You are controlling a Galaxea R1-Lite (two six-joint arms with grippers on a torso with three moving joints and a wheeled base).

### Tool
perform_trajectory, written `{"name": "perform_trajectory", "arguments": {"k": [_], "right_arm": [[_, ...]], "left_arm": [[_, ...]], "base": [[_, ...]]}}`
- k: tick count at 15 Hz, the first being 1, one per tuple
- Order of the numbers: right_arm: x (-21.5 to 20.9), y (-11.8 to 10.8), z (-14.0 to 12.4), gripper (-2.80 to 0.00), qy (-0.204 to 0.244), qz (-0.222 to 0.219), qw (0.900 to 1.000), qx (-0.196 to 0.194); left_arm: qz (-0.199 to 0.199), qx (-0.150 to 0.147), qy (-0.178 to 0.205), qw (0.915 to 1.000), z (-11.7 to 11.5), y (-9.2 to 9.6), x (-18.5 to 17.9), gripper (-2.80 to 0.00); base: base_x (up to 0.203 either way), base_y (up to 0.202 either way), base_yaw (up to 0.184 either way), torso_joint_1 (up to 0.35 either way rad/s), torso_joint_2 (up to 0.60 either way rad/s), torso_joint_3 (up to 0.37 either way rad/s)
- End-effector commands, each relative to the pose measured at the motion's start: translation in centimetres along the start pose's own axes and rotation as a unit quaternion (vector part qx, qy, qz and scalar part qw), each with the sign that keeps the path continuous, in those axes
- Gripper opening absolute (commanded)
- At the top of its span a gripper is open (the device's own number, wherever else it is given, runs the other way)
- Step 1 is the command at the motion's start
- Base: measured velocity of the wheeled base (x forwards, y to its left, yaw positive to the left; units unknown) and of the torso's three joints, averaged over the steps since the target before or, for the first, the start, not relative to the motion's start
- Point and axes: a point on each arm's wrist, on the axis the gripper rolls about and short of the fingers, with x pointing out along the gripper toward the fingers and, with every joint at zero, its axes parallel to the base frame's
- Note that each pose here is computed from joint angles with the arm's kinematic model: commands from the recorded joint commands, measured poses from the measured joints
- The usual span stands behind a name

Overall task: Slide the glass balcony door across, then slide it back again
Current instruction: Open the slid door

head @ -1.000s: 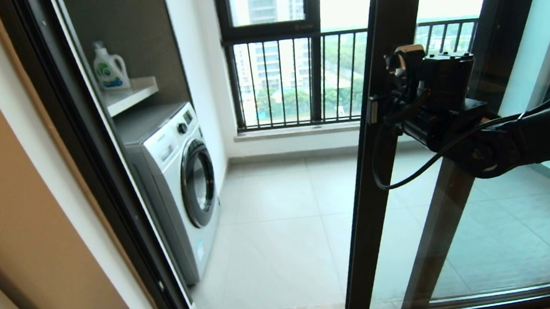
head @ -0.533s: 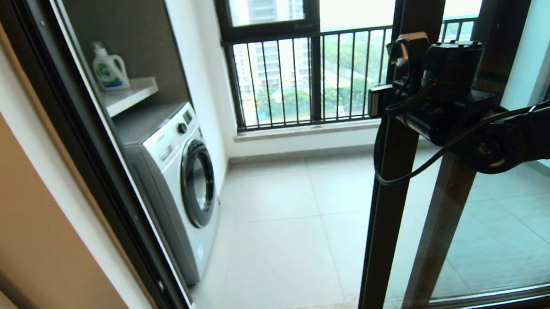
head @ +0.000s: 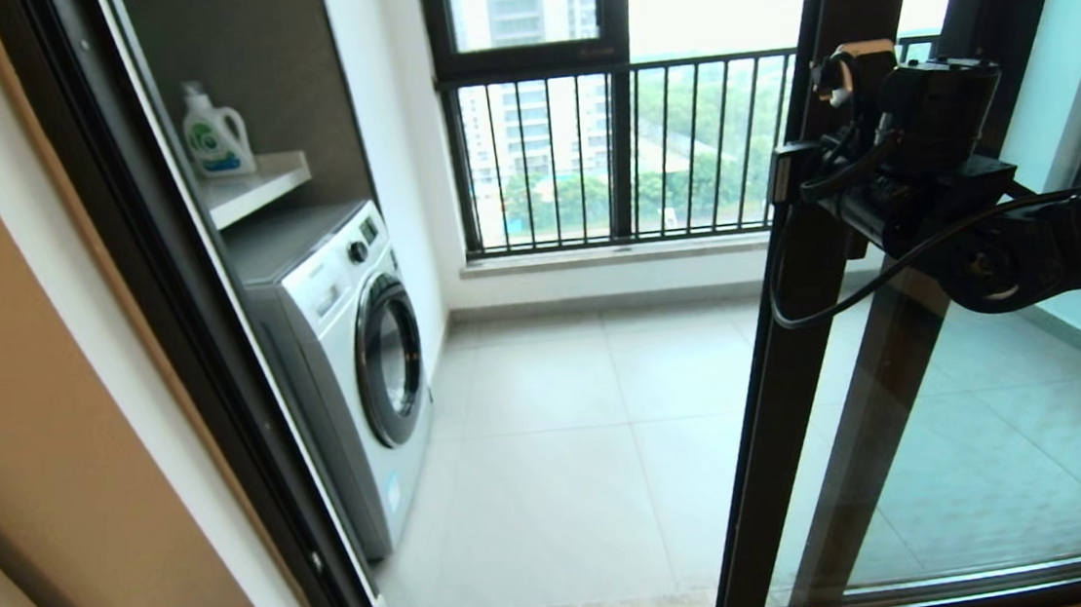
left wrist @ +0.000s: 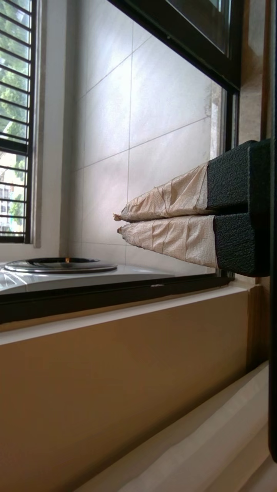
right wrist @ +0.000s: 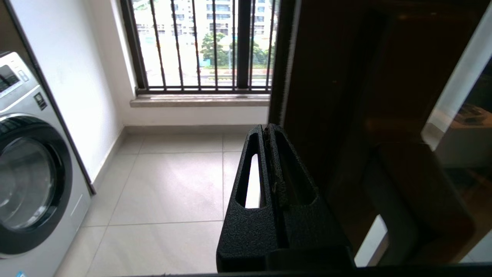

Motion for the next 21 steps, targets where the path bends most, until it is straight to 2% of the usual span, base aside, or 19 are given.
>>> {"name": "perform_trajectory", "arguments": {"k": [1, 11, 16, 21], "right_arm": [[0.3, -1.1, -0.1, -2.8, -0.001, -0.015, 1.0, -0.002], [0.7, -3.6, -0.5, -2.8, 0.005, -0.045, 0.999, -0.008], [1.0, -5.8, -0.7, -2.8, 0.005, -0.072, 0.997, -0.011], [1.0, -6.2, -0.6, -2.8, -0.003, -0.077, 0.997, -0.012]], "left_arm": [[0.0, 0.0, 0.001, 1.0, 0.0, 0.0, 0.0, -2.8], [0.0, 0.0, 0.001, 1.0, 0.0, 0.0, 0.0, -2.8], [0.0, 0.0, 0.001, 1.0, 0.0, 0.0, 0.0, -2.8], [0.0, 0.0, 0.001, 1.0, 0.0, 0.0, 0.0, -2.8]], "base": [[0.0, 0.0, 0.0, 0.0, 0.0, 0.0], [0.0, 0.0, 0.0, 0.0, 0.0, 0.0], [0.0, 0.0, 0.0, 0.0, 0.0, 0.0], [0.0, 0.0, 0.0, 0.0, 0.0, 0.0]]}}
